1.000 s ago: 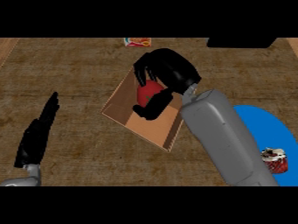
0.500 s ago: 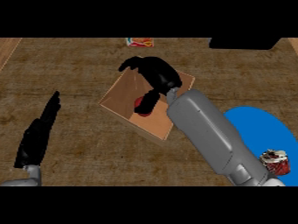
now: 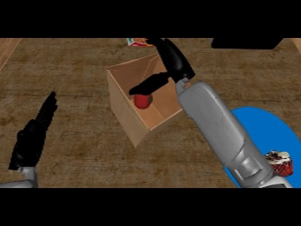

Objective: Pick the tomato from the plate and place it in the cardboard box

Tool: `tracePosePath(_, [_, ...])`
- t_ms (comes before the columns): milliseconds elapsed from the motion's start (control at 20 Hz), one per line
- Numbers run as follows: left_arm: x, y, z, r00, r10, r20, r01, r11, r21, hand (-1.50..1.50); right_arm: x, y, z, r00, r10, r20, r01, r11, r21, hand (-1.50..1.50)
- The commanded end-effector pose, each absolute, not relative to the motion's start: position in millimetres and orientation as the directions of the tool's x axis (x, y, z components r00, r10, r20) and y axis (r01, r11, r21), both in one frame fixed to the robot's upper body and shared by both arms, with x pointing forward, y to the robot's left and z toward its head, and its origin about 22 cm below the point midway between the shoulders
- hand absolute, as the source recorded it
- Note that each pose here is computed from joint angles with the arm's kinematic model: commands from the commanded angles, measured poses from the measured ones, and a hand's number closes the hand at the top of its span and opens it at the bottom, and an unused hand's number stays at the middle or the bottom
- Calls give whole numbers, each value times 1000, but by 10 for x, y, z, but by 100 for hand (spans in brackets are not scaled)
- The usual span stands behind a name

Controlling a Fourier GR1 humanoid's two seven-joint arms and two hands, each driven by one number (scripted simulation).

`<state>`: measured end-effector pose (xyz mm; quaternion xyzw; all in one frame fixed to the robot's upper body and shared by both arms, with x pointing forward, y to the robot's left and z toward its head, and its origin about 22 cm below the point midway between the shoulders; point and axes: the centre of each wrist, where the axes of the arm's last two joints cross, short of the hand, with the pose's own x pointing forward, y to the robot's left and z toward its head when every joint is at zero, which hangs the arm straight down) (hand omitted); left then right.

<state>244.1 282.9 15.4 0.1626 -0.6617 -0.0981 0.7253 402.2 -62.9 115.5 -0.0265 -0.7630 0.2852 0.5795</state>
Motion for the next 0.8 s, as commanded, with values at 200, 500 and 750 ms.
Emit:
tracePosePath(200, [2337, 2845, 182, 107, -367, 924, -85, 923, 376, 0, 4358, -1400, 1302, -262, 141, 955, -160, 969, -187, -150])
tracePosePath(500, [2465, 2653, 136, 109, -357, 928, -86, 926, 366, 0, 4430, -2631, 1297, -246, 135, 960, -29, 989, -147, -150])
tracePosePath(750, [2467, 2886, 136, 103, -365, 925, -88, 923, 374, 0, 4428, -3315, 1514, -244, 116, 963, -19, 992, -124, -150])
